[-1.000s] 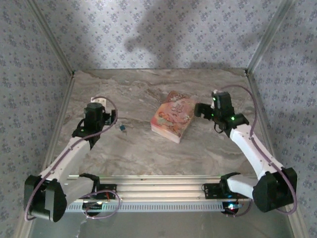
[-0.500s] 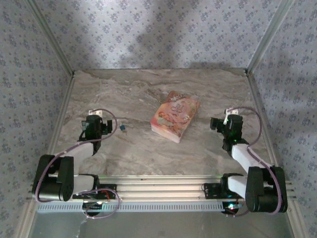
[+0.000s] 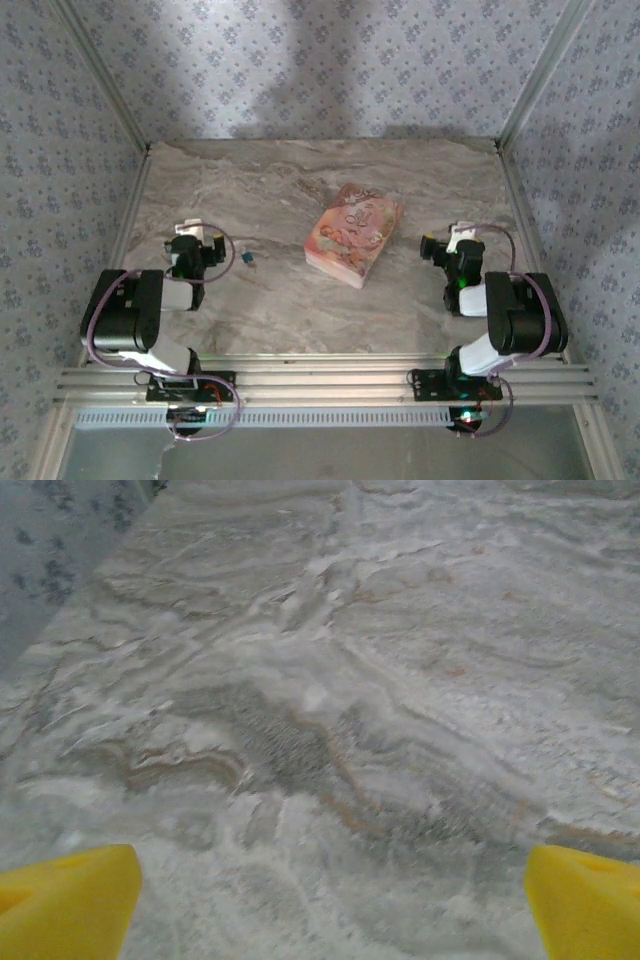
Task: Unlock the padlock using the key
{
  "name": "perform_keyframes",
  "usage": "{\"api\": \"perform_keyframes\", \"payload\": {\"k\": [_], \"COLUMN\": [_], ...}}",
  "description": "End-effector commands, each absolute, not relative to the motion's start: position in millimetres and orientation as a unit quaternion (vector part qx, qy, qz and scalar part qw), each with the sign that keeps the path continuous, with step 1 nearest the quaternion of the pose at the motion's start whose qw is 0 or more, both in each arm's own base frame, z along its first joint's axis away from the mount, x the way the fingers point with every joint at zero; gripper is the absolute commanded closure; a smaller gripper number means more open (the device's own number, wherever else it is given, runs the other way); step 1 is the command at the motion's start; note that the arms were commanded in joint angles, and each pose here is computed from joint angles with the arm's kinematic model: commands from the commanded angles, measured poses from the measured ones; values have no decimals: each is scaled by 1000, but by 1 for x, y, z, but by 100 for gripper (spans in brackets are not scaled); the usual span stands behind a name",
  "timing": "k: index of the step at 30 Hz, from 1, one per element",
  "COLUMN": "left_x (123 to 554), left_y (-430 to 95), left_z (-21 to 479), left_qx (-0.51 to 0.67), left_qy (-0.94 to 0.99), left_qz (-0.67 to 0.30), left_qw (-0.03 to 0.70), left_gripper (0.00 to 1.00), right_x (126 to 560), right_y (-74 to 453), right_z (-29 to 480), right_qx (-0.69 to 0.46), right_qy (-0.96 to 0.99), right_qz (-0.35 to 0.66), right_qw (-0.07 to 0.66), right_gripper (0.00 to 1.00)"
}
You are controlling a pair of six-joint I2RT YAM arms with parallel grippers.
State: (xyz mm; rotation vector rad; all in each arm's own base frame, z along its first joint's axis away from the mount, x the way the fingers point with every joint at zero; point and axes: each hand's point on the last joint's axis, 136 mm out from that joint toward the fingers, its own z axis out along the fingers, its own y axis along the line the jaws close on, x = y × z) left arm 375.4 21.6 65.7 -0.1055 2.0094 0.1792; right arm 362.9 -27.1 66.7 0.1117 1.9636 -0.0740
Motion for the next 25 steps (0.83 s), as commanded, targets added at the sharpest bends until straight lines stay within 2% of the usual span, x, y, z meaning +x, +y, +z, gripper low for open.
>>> {"api": "perform_keyframes", "payload": {"k": [1,3,25], "left_x": [395,395,396], "left_y": [18,19,18], "left_z": [91,91,91], "left_qx": [-43,-43,-41], "left_qy": [824,825,825], "left_qz": [50,51,48], "left_qw": [562,562,561], "left_gripper": [2,2,2], "right_x": [381,386,388], "right_y": [-32,-34,-30], "right_z": [89,85,87], "right_qx": [48,56,44], "right_qy": [815,828,826], "right_qz": [-44,-61,-69], "right_qw": [576,554,558], "right_gripper": [0,0,0]}}
